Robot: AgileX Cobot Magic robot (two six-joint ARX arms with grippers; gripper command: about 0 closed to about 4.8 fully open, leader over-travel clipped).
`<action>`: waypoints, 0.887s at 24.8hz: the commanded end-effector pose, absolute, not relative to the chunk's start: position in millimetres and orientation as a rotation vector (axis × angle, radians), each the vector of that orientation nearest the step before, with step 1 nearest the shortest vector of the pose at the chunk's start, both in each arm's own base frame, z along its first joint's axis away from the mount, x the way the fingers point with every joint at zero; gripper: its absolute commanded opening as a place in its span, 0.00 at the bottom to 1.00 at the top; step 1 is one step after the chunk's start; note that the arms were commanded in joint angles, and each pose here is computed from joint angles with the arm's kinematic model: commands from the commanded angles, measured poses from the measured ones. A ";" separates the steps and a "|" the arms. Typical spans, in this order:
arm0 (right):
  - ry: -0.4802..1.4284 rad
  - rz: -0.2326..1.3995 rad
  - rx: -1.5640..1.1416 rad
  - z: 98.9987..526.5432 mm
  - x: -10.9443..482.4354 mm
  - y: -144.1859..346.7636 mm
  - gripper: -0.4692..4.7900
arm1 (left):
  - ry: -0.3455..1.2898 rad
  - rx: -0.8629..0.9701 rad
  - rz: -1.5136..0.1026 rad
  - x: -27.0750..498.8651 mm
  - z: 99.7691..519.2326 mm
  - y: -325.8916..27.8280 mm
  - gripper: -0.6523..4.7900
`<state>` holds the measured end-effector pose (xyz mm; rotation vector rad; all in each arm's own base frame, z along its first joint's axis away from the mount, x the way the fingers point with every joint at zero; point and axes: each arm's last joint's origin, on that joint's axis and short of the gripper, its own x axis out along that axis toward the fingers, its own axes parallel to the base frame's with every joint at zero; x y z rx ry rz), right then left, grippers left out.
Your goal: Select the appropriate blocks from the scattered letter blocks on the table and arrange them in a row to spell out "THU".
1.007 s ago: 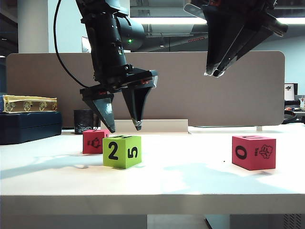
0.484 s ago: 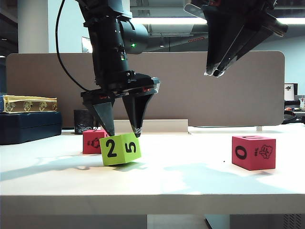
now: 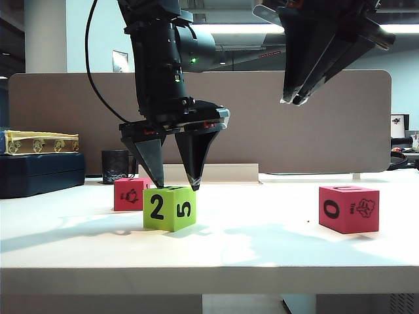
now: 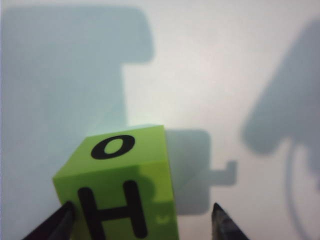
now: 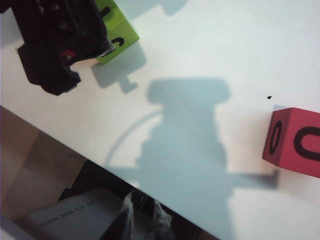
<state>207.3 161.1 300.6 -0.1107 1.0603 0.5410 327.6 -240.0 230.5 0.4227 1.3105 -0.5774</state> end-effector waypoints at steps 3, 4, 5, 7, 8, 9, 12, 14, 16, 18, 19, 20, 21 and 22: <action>1.046 0.540 -0.099 303.2 207.4 161.7 0.19 | 1.310 0.505 -0.522 323.0 225.9 -244.6 0.75; 1.045 0.540 -0.096 303.3 207.6 161.8 0.19 | 1.301 0.506 -0.520 323.0 227.5 -244.5 0.75; 1.044 0.540 -0.096 303.3 207.7 161.8 0.19 | 1.291 0.507 -0.515 323.5 228.3 -244.6 0.75; 1.045 0.540 -0.096 303.3 207.6 161.8 0.19 | 1.275 0.508 -0.509 323.9 231.7 -244.6 0.75; 1.046 0.540 -0.096 303.2 207.5 161.7 0.19 | 1.271 0.508 -0.508 324.2 233.7 -244.7 0.75; 1.046 0.539 -0.097 303.2 207.5 161.7 0.19 | 1.269 0.505 -0.508 324.1 237.0 -244.7 0.75; 1.048 0.538 -0.093 303.1 207.5 161.7 0.19 | 1.256 0.495 -0.514 323.6 248.1 -244.7 0.75; 1.046 0.538 -0.093 303.2 207.6 161.8 0.19 | 1.232 0.487 -0.520 323.2 255.9 -245.4 0.75; 1.047 0.538 -0.093 303.2 207.5 161.7 0.19 | 1.231 0.482 -0.524 323.0 256.8 -245.3 0.75; 1.047 0.538 -0.093 303.1 207.5 161.7 0.19 | 1.235 0.484 -0.522 323.5 255.5 -245.1 0.75; 1.047 0.538 -0.093 303.1 207.5 161.7 0.19 | 1.234 0.483 -0.522 323.7 255.5 -245.2 0.75; 1.048 0.537 -0.093 303.1 207.4 161.7 0.19 | 1.232 0.483 -0.522 323.8 255.6 -245.2 0.75; 1.049 0.537 -0.093 303.0 207.4 161.6 0.19 | 1.231 0.483 -0.521 324.0 255.4 -245.2 0.75; 1.051 0.537 -0.094 302.9 207.3 161.5 0.19 | 1.227 0.486 -0.517 324.6 255.2 -245.2 0.75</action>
